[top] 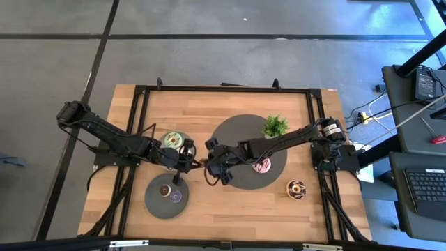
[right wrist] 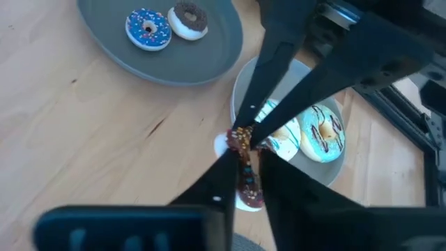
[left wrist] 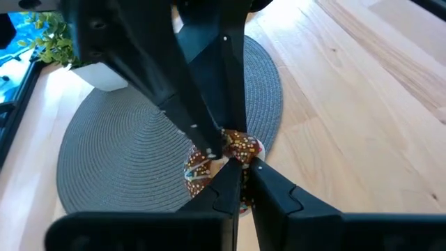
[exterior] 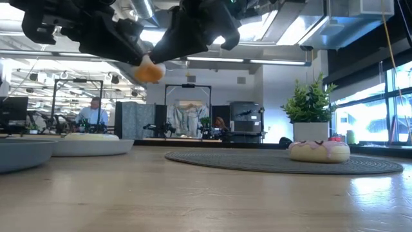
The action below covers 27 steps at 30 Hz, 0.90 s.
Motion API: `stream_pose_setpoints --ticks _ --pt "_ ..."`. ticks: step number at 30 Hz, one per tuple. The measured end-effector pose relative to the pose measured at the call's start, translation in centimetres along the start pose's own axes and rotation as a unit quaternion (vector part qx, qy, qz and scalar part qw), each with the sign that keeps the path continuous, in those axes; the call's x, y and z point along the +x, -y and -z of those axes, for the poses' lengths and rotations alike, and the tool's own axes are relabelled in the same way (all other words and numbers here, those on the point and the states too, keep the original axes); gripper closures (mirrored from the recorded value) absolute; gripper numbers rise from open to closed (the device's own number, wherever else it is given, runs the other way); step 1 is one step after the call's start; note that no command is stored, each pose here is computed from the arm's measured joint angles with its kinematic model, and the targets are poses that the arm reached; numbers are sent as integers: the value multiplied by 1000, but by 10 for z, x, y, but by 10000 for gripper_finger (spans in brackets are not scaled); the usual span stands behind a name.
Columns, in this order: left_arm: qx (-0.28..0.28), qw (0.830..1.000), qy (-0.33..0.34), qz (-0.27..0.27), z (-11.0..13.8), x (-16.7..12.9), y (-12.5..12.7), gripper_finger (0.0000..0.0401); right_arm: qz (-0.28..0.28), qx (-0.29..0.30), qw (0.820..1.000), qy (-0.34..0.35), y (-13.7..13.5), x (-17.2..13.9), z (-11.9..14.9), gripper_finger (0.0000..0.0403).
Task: Pick & Place donuts
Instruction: Put the small brown donut on the dark gray plate
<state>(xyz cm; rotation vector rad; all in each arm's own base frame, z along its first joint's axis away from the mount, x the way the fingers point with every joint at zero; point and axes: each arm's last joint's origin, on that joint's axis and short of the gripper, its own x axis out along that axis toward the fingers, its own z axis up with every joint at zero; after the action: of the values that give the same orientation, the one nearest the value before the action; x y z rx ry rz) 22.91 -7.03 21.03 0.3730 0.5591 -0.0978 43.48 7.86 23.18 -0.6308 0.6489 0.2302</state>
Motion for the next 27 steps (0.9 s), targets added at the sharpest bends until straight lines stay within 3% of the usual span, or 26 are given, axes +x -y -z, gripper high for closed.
stream_pose_setpoints --ticks 8,12,16,21,27 --pt "-33 999 -17 1 3 -1 2 383 -14 36 999 -13 -4 -13 -3 246" --pt "-32 999 -35 -3 1 -14 7 383 -59 71 994 -52 -8 -28 1 227" --pt "-79 996 -48 -4 -16 -31 16 383 -73 95 990 -70 -13 -31 11 220" --pt "-101 992 -66 23 -31 -51 49 384 -68 123 987 -80 -17 -25 24 223" --pt "-159 982 -93 32 -31 -67 102 384 -56 157 982 -84 -16 -19 37 225"
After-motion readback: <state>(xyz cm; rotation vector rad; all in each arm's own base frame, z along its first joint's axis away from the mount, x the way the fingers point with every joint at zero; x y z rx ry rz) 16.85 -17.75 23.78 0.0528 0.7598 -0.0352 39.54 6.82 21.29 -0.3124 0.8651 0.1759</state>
